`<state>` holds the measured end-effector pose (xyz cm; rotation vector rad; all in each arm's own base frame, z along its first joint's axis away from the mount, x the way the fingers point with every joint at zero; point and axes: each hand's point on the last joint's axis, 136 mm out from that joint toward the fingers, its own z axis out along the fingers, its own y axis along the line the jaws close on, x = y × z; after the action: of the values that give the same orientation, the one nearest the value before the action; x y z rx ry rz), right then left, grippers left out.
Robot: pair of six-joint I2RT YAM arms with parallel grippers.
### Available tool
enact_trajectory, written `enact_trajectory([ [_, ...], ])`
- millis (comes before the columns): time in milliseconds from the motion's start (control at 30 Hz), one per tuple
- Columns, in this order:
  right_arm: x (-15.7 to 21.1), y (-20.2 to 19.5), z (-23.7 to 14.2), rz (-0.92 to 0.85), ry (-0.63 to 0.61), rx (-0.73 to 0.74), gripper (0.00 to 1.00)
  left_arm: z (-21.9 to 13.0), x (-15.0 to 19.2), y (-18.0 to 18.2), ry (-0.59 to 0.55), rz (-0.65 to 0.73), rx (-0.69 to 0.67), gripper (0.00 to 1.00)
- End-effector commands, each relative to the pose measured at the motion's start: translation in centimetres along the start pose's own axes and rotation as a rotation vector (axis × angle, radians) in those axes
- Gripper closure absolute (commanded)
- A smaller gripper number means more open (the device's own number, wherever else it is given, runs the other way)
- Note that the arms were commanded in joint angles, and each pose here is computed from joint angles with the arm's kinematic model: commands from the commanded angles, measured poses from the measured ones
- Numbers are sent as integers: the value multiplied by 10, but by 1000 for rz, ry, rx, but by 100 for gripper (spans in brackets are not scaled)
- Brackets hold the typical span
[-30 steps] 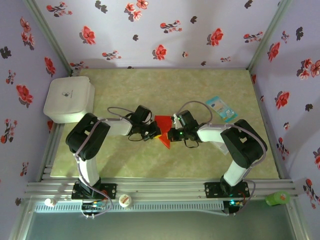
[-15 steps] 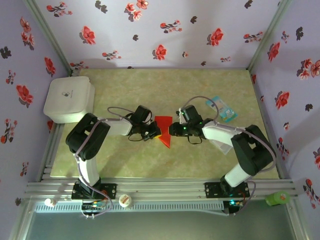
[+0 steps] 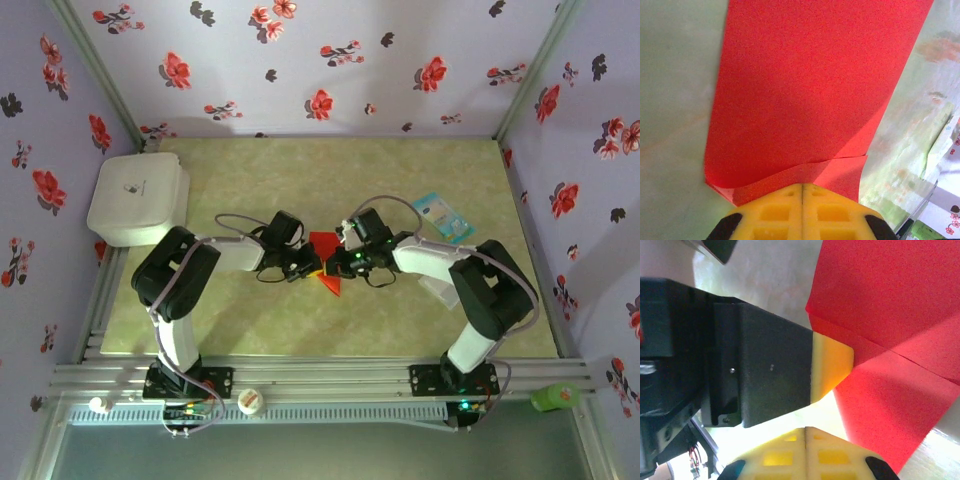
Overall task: Fold a paper plane with a square sheet of paper (pick it up from the middle)
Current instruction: Third fold the triangle at the center of the table.
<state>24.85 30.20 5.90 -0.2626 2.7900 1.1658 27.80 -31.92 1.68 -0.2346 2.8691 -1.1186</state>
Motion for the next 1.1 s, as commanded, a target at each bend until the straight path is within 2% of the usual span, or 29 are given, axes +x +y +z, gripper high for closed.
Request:
enact_trajectory([
  [0,8,-2,8,15,59,19,95,8,9,34,19,-13,-118,100],
  [167,10,1,15,5,74,24,95,9,9,34,18,-20,-116,100],
  [533,27,-28,23,30,130,122,95,8,9,34,19,-14,-118,100],
  [800,36,-35,18,33,141,149,95,9,9,35,19,-15,-121,100],
  [1067,22,-8,5,5,78,92,94,9,9,37,20,-18,-122,100],
])
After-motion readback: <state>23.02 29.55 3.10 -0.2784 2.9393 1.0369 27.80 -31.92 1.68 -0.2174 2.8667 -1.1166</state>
